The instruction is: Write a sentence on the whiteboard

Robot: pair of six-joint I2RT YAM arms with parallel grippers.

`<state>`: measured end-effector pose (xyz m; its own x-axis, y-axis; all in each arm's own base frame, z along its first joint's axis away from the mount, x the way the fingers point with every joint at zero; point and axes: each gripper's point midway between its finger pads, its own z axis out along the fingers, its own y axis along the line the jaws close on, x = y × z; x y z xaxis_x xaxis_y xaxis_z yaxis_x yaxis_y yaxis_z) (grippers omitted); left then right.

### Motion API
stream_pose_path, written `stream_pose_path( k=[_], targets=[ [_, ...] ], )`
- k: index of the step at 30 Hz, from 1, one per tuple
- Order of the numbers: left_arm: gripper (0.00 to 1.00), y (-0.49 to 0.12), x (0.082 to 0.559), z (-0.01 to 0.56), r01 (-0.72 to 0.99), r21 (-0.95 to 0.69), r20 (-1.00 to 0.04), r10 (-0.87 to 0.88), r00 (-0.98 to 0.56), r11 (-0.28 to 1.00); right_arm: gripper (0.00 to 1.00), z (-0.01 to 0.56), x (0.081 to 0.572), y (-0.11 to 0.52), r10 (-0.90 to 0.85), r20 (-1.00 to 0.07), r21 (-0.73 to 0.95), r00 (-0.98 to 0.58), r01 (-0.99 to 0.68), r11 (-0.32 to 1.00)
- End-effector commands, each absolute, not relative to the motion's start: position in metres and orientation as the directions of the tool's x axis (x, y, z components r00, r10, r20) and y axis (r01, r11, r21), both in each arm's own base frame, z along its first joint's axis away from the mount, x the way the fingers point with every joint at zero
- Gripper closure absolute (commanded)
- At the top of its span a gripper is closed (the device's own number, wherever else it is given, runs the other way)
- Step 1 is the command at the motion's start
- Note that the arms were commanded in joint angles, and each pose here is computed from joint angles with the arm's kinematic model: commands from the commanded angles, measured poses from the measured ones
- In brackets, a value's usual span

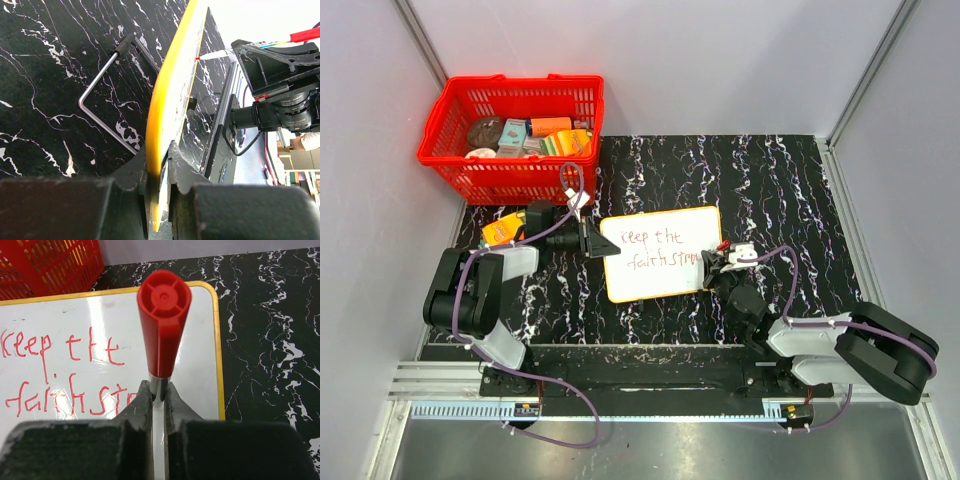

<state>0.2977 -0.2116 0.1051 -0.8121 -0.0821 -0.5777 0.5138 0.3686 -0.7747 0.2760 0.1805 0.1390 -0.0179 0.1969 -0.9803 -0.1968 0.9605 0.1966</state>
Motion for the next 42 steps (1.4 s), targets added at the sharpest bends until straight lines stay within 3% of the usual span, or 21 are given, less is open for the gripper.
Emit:
stream_pose_path(
  k=[1,42],
  targets=[
    [1.0,-0.184,0.327,0.068,0.456,-0.684,-0.618,-0.119,-0.777,0.569,1.0,0.133,0.271,0.182,0.205,-0.978,0.21,-0.046,-0.213,0.954],
    [1.0,-0.185,0.326,0.065,0.456,-0.688,-0.612,-0.113,-0.783,0.564,1.0,0.157,0.291,0.173,0.169,-0.985,0.166,0.03,-0.076,0.983]
  ],
)
